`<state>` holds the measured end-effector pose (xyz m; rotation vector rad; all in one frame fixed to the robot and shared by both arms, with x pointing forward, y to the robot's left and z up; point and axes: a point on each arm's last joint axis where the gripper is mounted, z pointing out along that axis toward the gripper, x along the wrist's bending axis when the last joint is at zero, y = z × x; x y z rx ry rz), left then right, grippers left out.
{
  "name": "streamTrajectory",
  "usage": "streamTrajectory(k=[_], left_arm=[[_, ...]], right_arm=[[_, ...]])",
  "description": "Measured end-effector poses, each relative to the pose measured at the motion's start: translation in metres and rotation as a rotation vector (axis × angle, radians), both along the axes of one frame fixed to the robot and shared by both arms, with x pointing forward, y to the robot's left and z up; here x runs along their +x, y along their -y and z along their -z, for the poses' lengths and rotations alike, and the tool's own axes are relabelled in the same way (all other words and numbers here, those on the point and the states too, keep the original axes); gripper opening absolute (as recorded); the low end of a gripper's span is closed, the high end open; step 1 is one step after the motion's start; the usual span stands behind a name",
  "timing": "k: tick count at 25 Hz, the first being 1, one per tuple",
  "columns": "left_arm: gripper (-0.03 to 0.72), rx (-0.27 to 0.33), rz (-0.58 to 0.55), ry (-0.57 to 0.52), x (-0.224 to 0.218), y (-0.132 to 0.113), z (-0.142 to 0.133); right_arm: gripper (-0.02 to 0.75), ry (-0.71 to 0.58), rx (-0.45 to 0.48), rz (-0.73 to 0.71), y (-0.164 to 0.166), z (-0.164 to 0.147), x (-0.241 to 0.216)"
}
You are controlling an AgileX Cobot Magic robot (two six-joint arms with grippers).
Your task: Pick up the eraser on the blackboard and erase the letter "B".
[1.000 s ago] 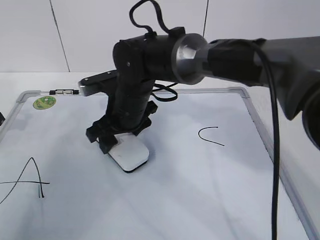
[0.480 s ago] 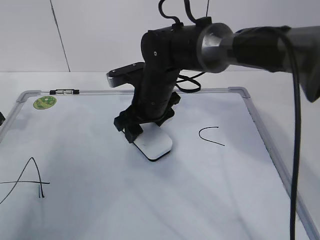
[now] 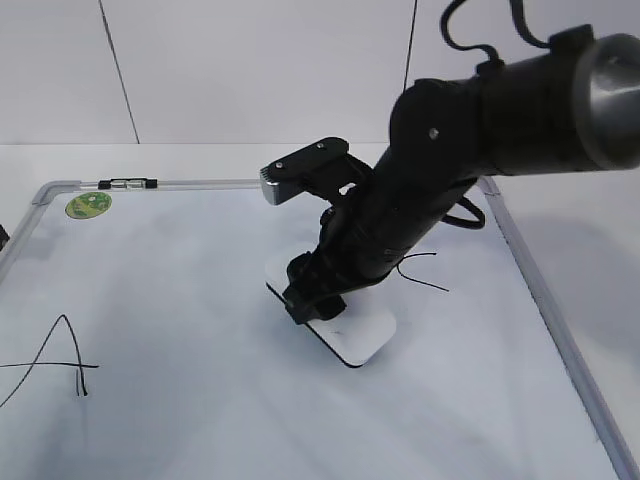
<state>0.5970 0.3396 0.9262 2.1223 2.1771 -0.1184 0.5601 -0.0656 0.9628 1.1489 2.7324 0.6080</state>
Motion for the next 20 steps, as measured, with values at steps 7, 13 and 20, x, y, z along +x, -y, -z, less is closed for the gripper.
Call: streamTrajectory(k=[7,13,20], left_arm=[[0.031,-0.004,-0.002,-0.002,0.000,0.000,0.000],[0.031,-0.005,-0.003,-0.002,0.000,0.000,0.000],[0.031,-0.005,-0.003,-0.002,0.000,0.000,0.000]], right_arm=[[0.515,0.031,0.185,-0.166,-0.013,0.002,-0.023],[0.515,0.025,0.216,-0.292,-0.040,0.014,-0.039],[0.515,-0.006,0.189,-0.339,-0.052,0.030,-0.038]])
